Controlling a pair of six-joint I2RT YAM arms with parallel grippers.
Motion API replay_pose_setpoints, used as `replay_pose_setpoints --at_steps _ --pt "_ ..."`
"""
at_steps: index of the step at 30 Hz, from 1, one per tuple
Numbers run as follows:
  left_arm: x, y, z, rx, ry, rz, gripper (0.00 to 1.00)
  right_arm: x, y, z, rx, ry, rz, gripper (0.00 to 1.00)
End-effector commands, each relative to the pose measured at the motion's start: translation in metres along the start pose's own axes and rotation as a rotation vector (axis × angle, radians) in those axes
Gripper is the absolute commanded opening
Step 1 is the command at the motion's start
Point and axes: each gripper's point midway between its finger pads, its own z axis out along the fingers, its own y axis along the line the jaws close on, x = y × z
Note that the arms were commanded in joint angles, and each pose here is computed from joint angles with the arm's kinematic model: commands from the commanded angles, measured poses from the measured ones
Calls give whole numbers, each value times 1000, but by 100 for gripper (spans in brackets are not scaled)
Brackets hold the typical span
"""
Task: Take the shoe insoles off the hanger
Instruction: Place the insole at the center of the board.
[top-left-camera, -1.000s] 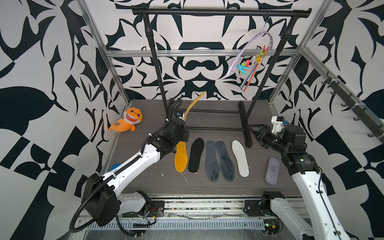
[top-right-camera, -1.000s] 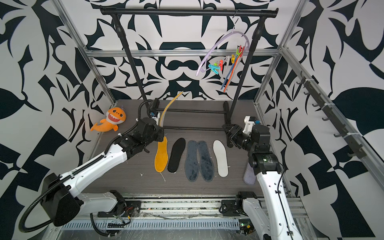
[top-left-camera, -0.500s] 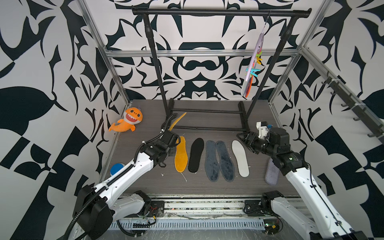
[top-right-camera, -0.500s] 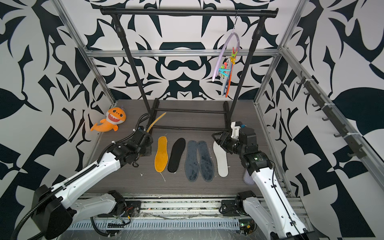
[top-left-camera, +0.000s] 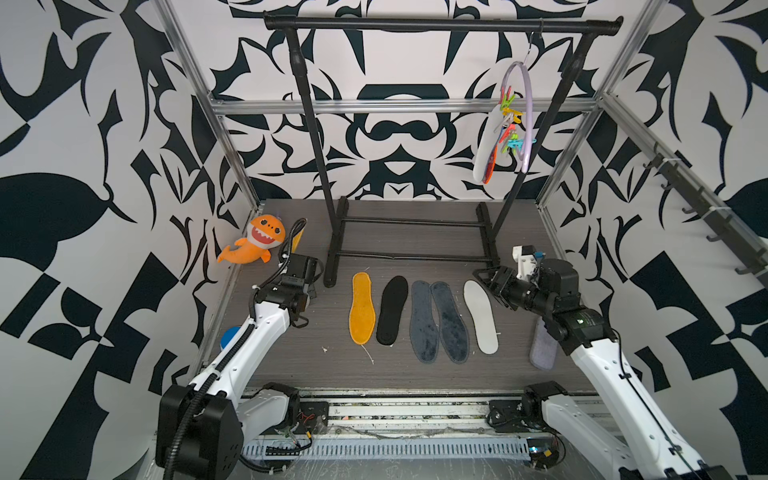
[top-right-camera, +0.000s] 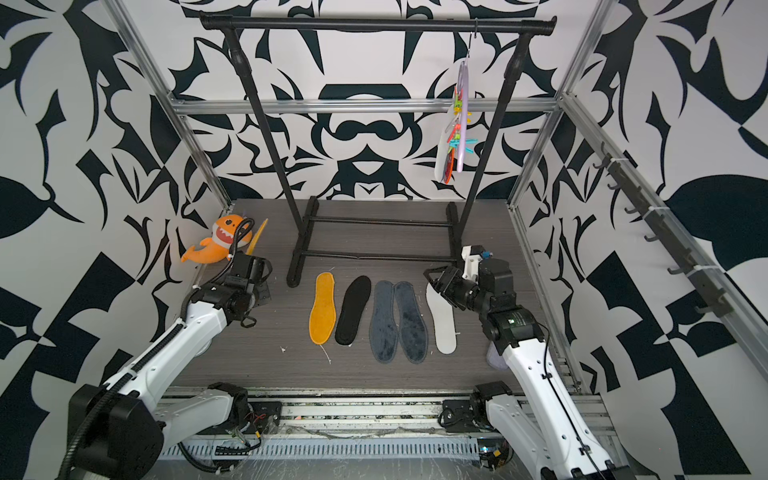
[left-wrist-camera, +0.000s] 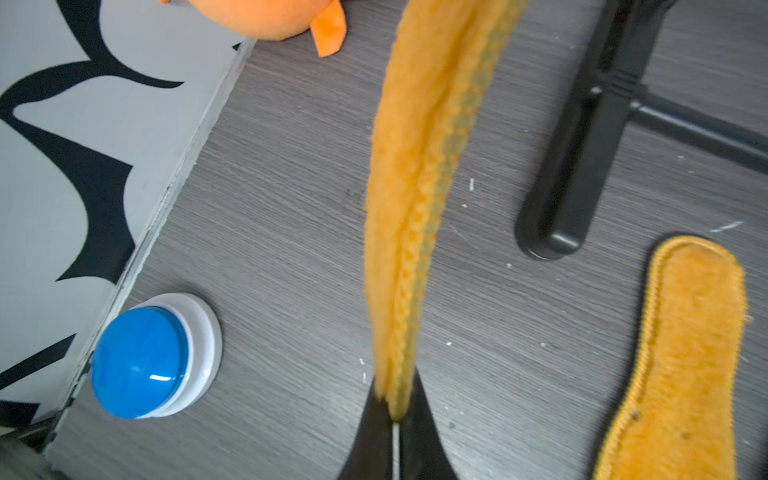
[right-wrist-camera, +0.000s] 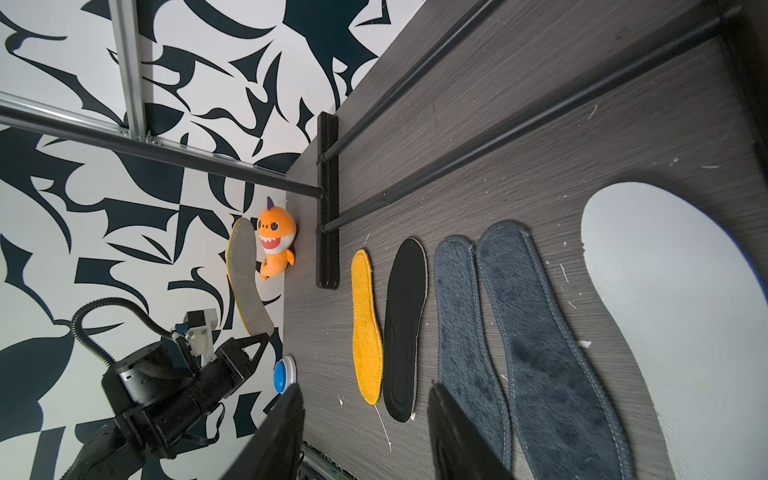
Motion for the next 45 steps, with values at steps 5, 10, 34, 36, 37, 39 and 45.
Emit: replay_pose_setpoints --at_steps 5,10,34,36,37,39,45 --pt "-4 1 40 -6 92 7 0 -3 17 -3 -72 -15 -45 51" --pt "-5 0 62 -70 153 74 0 -3 18 -3 -81 -13 -39 51" --pt "19 -12 78 -26 238 45 59 -2 15 -1 -84 -19 -16 51" --pt "15 -13 73 -16 223 36 67 -3 16 -2 -82 -22 -19 51" --pt "12 -13 70 -10 210 28 70 -3 16 -3 -80 -24 -21 51" --pt "7 -12 63 -1 187 13 74 -4 16 -4 -76 -28 -28 51" --pt "-20 -15 25 105 39 -63 80 -10 12 -12 -6 -60 -65 57"
